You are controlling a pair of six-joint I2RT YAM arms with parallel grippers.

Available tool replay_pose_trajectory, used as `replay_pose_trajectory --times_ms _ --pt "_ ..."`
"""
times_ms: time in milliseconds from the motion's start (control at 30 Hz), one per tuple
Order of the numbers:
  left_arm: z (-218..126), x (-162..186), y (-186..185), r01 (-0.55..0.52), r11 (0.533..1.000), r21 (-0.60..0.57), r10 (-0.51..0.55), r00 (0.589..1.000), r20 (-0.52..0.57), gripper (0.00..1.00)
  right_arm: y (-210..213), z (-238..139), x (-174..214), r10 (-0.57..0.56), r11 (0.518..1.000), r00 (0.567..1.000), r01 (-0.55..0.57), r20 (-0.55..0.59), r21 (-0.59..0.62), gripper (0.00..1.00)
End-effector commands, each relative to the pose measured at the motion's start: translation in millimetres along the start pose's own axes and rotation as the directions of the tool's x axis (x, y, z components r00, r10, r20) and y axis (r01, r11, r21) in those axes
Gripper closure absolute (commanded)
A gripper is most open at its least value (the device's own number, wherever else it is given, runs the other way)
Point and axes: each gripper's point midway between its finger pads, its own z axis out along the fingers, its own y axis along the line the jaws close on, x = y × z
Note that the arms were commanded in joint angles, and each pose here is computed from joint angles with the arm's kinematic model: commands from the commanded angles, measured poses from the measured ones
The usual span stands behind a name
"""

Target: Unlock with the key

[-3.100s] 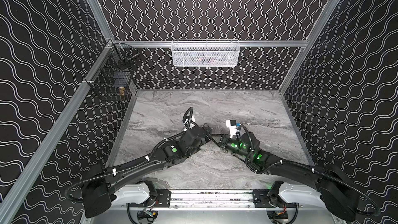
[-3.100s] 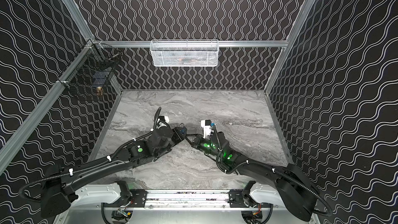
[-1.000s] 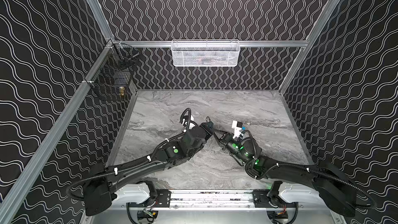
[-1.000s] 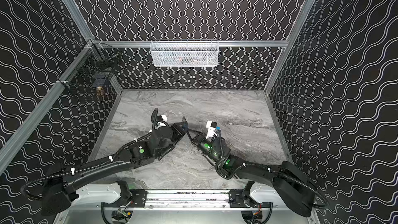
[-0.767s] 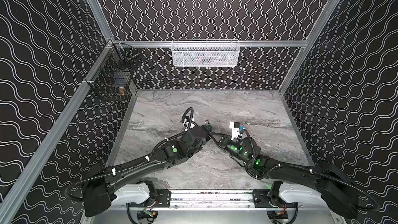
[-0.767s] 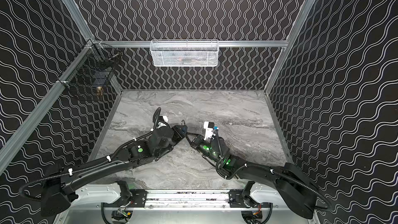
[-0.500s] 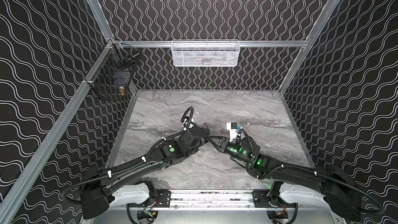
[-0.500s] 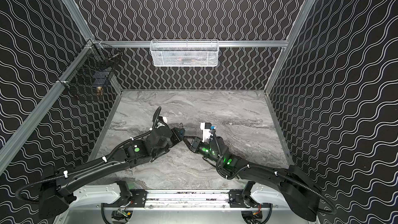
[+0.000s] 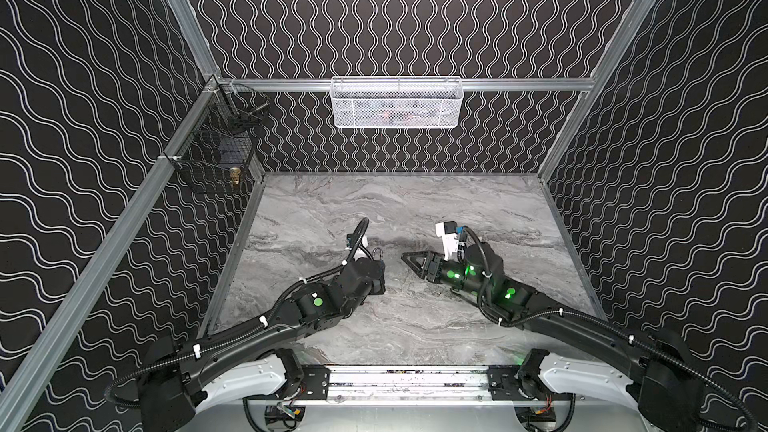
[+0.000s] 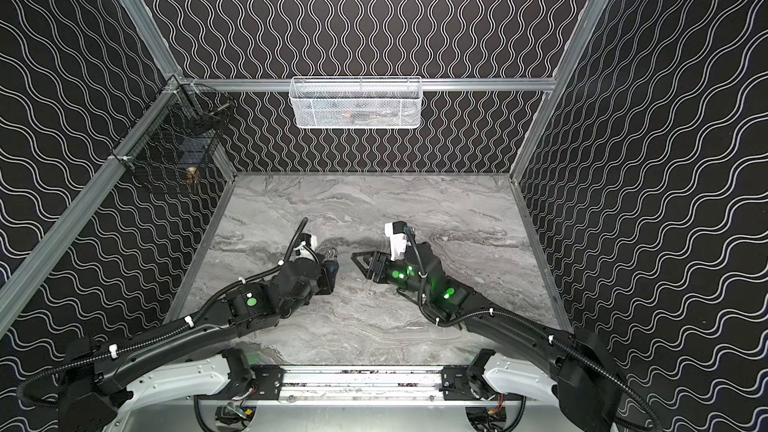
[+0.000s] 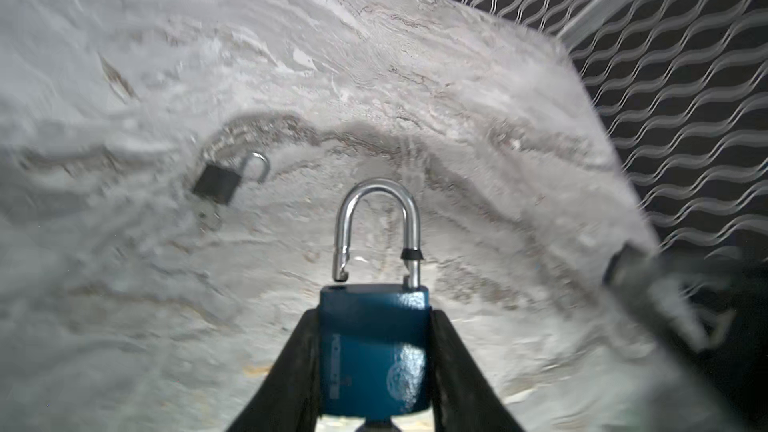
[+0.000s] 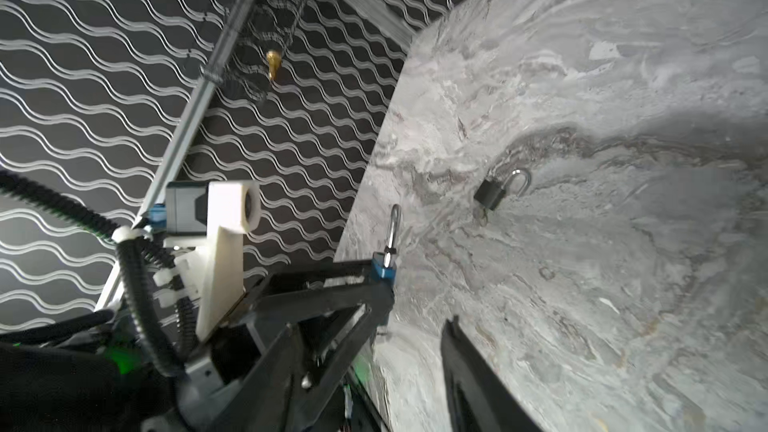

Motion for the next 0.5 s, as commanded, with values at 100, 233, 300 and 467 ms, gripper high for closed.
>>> replay_pose_trajectory --times_ms 100,233,300,467 --pt "0 -6 -15 -0.353 0.929 0.108 0.328 0.923 0.200 1.00 -13 4 17 -0.045 0.997 0.957 0.061 -0.285 0.049 0.29" --pt "-3 0 -22 -0.409 0.896 0.173 0.351 0.891 0.286 1.00 -19 15 14 -0.085 0.984 0.924 0.137 -0.372 0.116 0.24" --pt "-4 3 -27 -0.431 0.879 0.206 0.356 0.878 0.319 1.00 -21 21 15 -0.082 0.980 0.909 0.147 -0.409 0.131 0.24" --pt "-3 7 -28 -0.442 0.870 0.218 0.360 0.872 0.332 1.00 -28 38 21 -0.097 0.951 0.873 0.223 -0.479 0.214 0.22"
